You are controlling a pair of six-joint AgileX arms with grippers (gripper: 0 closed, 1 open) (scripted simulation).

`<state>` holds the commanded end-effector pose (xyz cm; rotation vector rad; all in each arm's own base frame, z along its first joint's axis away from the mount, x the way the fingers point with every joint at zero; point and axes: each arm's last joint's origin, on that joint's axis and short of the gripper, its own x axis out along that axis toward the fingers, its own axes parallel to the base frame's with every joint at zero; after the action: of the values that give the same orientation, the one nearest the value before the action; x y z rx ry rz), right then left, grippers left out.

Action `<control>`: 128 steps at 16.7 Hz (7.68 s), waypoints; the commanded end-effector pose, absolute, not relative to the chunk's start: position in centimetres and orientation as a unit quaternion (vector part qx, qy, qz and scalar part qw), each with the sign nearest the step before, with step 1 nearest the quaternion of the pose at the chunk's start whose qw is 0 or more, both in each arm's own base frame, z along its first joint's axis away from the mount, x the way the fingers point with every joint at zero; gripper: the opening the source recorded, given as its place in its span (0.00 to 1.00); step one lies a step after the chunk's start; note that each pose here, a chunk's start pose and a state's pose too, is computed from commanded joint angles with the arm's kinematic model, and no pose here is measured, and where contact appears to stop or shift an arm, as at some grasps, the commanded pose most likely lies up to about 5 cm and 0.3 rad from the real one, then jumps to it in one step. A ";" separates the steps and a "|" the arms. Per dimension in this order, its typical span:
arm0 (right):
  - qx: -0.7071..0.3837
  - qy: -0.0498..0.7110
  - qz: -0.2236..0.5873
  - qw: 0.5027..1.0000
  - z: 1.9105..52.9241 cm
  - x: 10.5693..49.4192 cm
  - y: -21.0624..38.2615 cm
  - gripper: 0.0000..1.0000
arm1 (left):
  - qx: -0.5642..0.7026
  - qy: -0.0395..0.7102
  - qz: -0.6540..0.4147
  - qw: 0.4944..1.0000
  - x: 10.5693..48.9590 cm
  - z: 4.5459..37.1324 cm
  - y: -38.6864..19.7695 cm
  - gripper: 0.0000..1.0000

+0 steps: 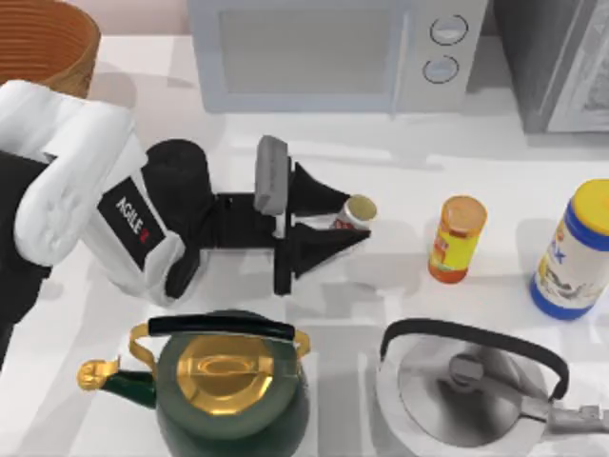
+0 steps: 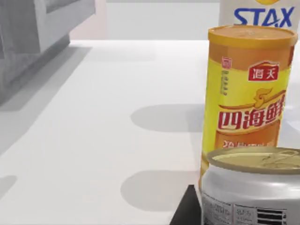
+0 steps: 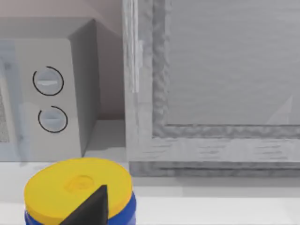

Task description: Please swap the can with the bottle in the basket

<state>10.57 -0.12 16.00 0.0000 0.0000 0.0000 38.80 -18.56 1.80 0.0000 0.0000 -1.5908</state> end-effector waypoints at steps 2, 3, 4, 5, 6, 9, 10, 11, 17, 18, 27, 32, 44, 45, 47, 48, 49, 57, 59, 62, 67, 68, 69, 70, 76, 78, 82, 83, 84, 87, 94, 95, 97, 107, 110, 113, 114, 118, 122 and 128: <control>0.000 0.000 0.000 1.000 16.0 10.6 -0.1 1.00 | 0.000 0.000 -0.714 0.700 38.8 1.8 -18.6 0.30; 0.000 0.000 0.000 1.000 16.0 10.6 -0.1 1.00 | 0.000 0.000 -0.714 0.700 38.8 1.8 -18.6 0.38; 0.000 0.000 0.000 1.000 16.0 10.6 -0.1 1.00 | 0.000 0.000 -0.714 0.700 38.8 1.8 -18.6 0.45; 0.000 0.000 0.000 1.000 16.0 10.6 -0.1 1.00 | 0.000 0.000 -0.714 0.700 38.8 1.8 -18.6 0.53; 0.000 0.000 0.000 1.000 16.0 10.6 -0.1 1.00 | 0.000 0.000 -0.714 0.700 38.8 1.8 -18.6 0.60; 0.000 0.000 0.000 1.000 16.0 10.6 -0.1 1.00 | 0.000 0.000 -0.714 0.700 38.8 1.8 -18.6 0.83; 0.000 0.000 0.000 1.000 16.0 10.6 -0.1 1.00 | 0.000 0.000 -0.714 0.700 38.8 1.8 -18.6 0.90; 0.000 0.000 0.000 1.000 16.0 10.6 -0.1 1.00 | 0.000 0.000 -0.714 0.700 38.8 1.8 -18.6 0.98; 0.000 0.000 0.000 1.000 16.0 10.6 -0.1 1.00 | 0.000 0.000 -0.714 0.700 38.8 1.8 -18.6 1.00; 0.000 0.000 0.000 1.000 16.0 10.6 -0.1 1.00 | 0.000 0.000 -0.714 0.700 38.8 1.8 -18.6 1.00; 0.000 0.000 0.000 1.000 16.0 10.6 -0.1 1.00 | -0.007 0.018 -0.657 0.754 39.3 5.5 -16.0 1.00; 0.000 0.000 0.000 1.000 16.0 10.6 -0.1 1.00 | -0.016 0.049 -0.551 0.833 37.8 12.0 -11.6 1.00; 0.000 0.000 0.000 1.000 16.0 10.6 -0.1 1.00 | -0.008 0.071 -0.208 0.975 20.7 22.2 -2.1 1.00; 0.000 0.000 0.000 1.000 16.0 10.6 -0.1 1.00 | -0.006 0.068 -0.183 0.981 19.1 22.0 -1.7 1.00; 0.000 0.000 0.000 1.000 16.0 10.6 -0.1 1.00 | -0.003 0.058 -0.137 0.989 16.3 21.2 -1.2 1.00; 0.000 0.000 0.000 1.000 16.0 10.6 -0.1 1.00 | -0.002 0.052 -0.116 0.992 15.1 20.7 -1.0 1.00; 0.000 0.000 0.000 1.000 16.0 10.6 -0.1 1.00 | -0.001 0.046 -0.097 0.994 14.1 20.1 -0.8 1.00; 0.000 0.000 0.000 1.000 16.0 10.6 -0.1 1.00 | 0.000 0.003 -0.004 1.000 10.7 16.1 -0.1 1.00; 0.000 0.000 0.000 1.000 16.0 10.6 -0.1 1.00 | 0.000 0.000 0.000 1.000 10.6 16.0 -0.1 1.00; 0.000 0.000 0.000 1.000 16.0 10.6 -0.1 1.00 | 0.000 0.000 0.000 1.000 10.6 16.0 -0.1 1.00; 0.000 0.000 0.000 1.000 16.0 10.6 -0.1 1.00 | 0.001 0.000 -0.001 1.000 10.7 16.3 0.0 1.00; 0.000 0.000 0.000 1.000 16.0 10.6 -0.1 1.00 | 0.003 0.001 0.000 1.000 10.9 16.3 0.1 1.00; 0.000 0.000 0.000 1.000 16.0 10.6 -0.1 1.00 | 0.005 0.005 0.001 1.000 11.2 16.4 0.2 1.00; 0.000 0.000 0.000 1.000 16.0 10.6 -0.1 1.00 | 0.007 0.011 0.001 1.000 11.5 16.4 0.4 1.00; 0.000 0.000 0.000 1.000 16.0 10.6 -0.1 1.00 | 0.020 0.069 -0.005 0.997 14.5 15.7 2.2 1.00; 0.000 0.000 0.000 1.000 16.0 10.6 -0.1 1.00 | 0.022 0.083 -0.005 0.996 15.6 15.2 3.2 1.00; 0.000 0.000 0.000 1.000 16.0 10.6 -0.1 1.00 | 0.021 0.109 -0.004 0.994 17.4 13.6 5.4 1.00; 0.000 0.000 0.000 1.000 16.0 10.6 -0.1 1.00 | 0.019 0.116 -0.005 0.993 17.7 13.1 6.0 1.00; 0.000 0.000 0.000 1.000 16.0 10.6 -0.1 1.00 | 0.017 0.122 -0.005 0.992 17.9 12.5 6.5 1.00; 0.000 0.000 0.000 1.000 16.0 10.6 -0.1 1.00 | 0.013 0.134 -0.008 0.991 18.5 11.0 7.9 1.00; 0.000 0.000 0.000 1.000 16.0 10.6 -0.1 1.00 | 0.001 0.150 -0.010 0.989 18.5 8.9 9.4 1.00; 0.000 0.000 0.000 1.000 16.0 10.6 -0.1 1.00 | 0.001 0.150 -0.010 0.989 18.5 8.9 9.4 1.00; 0.000 0.000 0.000 1.000 16.0 10.6 -0.1 1.00 | 0.001 0.150 -0.010 0.989 18.5 8.9 9.4 1.00; 0.000 0.000 0.000 1.000 16.0 10.6 -0.1 1.00 | 0.004 0.143 -0.008 0.990 22.9 7.6 9.6 1.00; 0.000 0.000 0.000 1.000 16.0 10.6 -0.1 1.00 | 0.001 0.150 -0.010 0.989 24.3 7.1 9.3 1.00; 0.000 0.000 0.000 1.000 16.0 10.6 -0.1 1.00 | 0.001 0.150 -0.010 0.989 24.3 7.1 9.3 1.00; 0.000 0.000 0.000 1.000 16.0 10.6 -0.1 1.00 | 0.001 0.150 -0.010 0.989 24.3 7.1 9.3 0.92; 0.000 0.000 0.000 1.000 16.0 10.6 -0.1 1.00 | 0.001 0.150 -0.010 0.989 24.3 7.1 9.3 0.62; 0.000 0.000 0.000 1.000 16.0 10.6 -0.1 1.00 | 0.001 0.150 -0.010 0.989 24.3 7.1 9.3 0.32; 0.000 0.000 0.000 1.000 16.0 10.6 -0.1 1.00 | 0.001 0.150 -0.010 0.989 24.3 7.1 9.3 0.00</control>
<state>10.57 -0.12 16.00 0.0000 0.0000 0.0000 24.28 9.26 7.10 0.0030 0.3007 -0.0193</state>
